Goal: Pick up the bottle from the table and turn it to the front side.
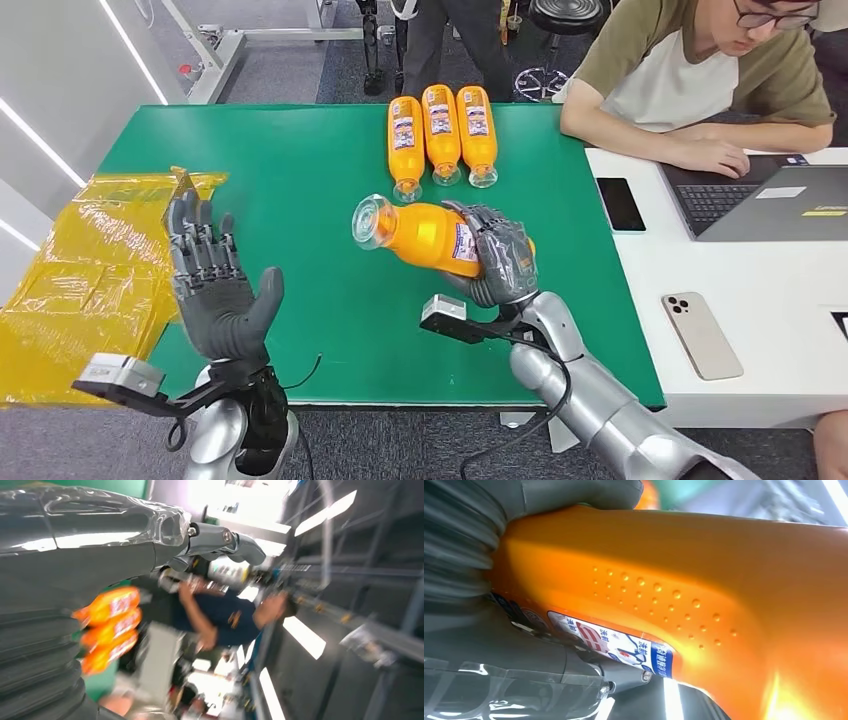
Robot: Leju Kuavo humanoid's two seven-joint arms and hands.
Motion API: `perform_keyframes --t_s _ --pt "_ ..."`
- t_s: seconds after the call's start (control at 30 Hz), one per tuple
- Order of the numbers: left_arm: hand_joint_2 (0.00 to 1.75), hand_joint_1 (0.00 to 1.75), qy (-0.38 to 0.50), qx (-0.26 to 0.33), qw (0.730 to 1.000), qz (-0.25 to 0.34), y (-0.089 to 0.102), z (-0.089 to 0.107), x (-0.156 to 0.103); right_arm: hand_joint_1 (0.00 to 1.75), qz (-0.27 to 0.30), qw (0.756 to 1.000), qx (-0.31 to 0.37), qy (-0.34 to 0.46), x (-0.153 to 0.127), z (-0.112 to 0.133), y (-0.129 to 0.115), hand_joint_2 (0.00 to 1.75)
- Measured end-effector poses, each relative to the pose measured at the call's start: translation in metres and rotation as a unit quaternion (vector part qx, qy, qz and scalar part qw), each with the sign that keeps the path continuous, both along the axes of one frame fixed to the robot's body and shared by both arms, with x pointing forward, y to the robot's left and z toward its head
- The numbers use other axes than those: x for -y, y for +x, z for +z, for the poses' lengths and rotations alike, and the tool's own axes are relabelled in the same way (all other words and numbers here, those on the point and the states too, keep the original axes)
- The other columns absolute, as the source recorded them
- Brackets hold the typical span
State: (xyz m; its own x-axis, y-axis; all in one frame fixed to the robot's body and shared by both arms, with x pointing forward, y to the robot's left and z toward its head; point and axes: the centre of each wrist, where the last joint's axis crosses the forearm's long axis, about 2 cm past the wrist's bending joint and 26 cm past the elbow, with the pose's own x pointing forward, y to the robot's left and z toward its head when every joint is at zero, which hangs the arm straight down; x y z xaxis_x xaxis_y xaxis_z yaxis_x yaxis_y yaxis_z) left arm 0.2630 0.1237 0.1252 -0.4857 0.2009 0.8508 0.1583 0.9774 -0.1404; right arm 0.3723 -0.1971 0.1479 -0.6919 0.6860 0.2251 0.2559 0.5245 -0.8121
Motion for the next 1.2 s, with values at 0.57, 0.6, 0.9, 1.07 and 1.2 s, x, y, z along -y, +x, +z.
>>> perform_keyframes --t_s 0.57,0.6,0.9,1.07,1.2 --pt "1.75 0.0 0.022 -0.025 0.983 -0.179 -0.006 -0.012 0.028 1.75 0.023 0.992 -0.059 0.107 -0.056 0.0 -0.027 1.75" --pt "1.75 0.0 0.023 -0.024 0.982 -0.184 -0.006 -0.012 0.029 1.75 0.027 0.992 -0.064 0.103 -0.058 0.0 -0.028 1.75" --pt "1.75 0.0 0.03 -0.018 0.975 -0.218 -0.005 -0.009 0.033 1.75 0.082 0.992 -0.083 0.05 -0.068 0.002 -0.038 1.75" --pt "1.75 0.0 0.033 -0.026 0.974 -0.224 -0.004 -0.01 0.033 1.75 0.107 0.991 -0.078 0.035 -0.07 0.005 -0.041 1.75" --pt "1.75 0.0 0.038 -0.033 0.973 -0.225 -0.003 -0.011 0.033 1.75 0.129 0.988 -0.076 0.022 -0.073 0.008 -0.043 1.75"
